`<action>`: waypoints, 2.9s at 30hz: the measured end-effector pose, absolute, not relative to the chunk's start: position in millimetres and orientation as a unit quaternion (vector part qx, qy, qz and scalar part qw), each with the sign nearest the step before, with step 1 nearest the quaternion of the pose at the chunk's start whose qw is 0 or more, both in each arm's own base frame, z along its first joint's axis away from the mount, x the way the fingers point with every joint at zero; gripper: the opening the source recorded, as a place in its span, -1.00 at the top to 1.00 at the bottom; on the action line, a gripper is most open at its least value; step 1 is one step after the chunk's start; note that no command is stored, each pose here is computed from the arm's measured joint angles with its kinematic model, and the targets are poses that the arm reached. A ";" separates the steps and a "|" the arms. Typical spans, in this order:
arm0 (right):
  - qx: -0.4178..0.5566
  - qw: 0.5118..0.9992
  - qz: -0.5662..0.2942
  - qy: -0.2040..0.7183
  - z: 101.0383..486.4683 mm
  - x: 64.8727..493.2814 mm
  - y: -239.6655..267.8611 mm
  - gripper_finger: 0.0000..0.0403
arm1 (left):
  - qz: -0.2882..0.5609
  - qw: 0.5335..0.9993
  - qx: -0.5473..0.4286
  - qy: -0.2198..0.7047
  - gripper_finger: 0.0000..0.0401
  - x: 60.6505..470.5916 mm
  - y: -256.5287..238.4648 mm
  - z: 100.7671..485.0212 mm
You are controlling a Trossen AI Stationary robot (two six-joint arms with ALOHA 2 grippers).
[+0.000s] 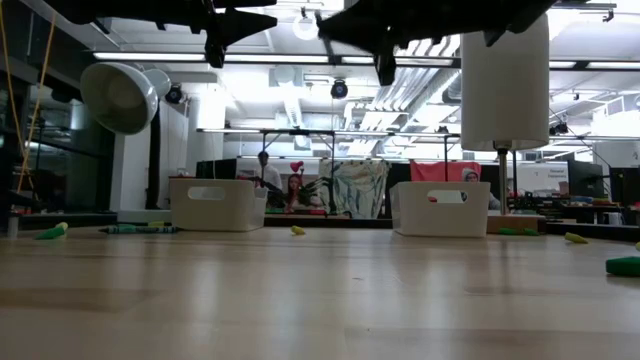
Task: Sort crayons
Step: Put the blue crayon into the yellow bin
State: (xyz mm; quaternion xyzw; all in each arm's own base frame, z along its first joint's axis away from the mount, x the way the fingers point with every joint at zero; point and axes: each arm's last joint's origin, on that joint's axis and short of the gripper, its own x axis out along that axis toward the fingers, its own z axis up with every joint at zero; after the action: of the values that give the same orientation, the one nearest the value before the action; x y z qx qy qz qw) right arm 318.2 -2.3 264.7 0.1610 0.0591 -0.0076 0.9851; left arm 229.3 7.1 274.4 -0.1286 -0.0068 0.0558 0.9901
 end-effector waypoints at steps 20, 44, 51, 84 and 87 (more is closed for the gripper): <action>0.402 0.714 0.177 0.545 245.8 189.6 195.1 1.00 | 0.056 0.990 -0.129 -0.008 0.30 229.3 7.1 274.6; 0.451 0.582 -0.324 0.594 186.2 144.5 204.8 1.00 | 0.056 0.990 -0.130 -0.007 0.30 229.2 7.2 274.5; 0.430 0.555 -0.366 0.611 164.1 152.5 207.9 1.00 | 0.056 0.990 -0.129 -0.008 0.30 229.2 7.2 274.6; 0.430 0.816 -0.176 0.343 311.1 167.1 158.1 0.15 | 0.005 0.986 -0.168 -0.021 0.30 223.7 4.4 282.2; 0.372 0.862 -0.226 0.260 322.1 182.1 124.5 0.17 | -0.011 0.985 -0.173 -0.024 0.30 220.8 3.4 285.0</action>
State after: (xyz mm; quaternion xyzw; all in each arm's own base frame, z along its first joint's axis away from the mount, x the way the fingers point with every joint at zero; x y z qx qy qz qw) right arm 182.1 124.5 322.1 0.3716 0.2600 -0.2264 0.8620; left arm 220.8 3.4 285.0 -0.1726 -0.0237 -0.0111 0.9846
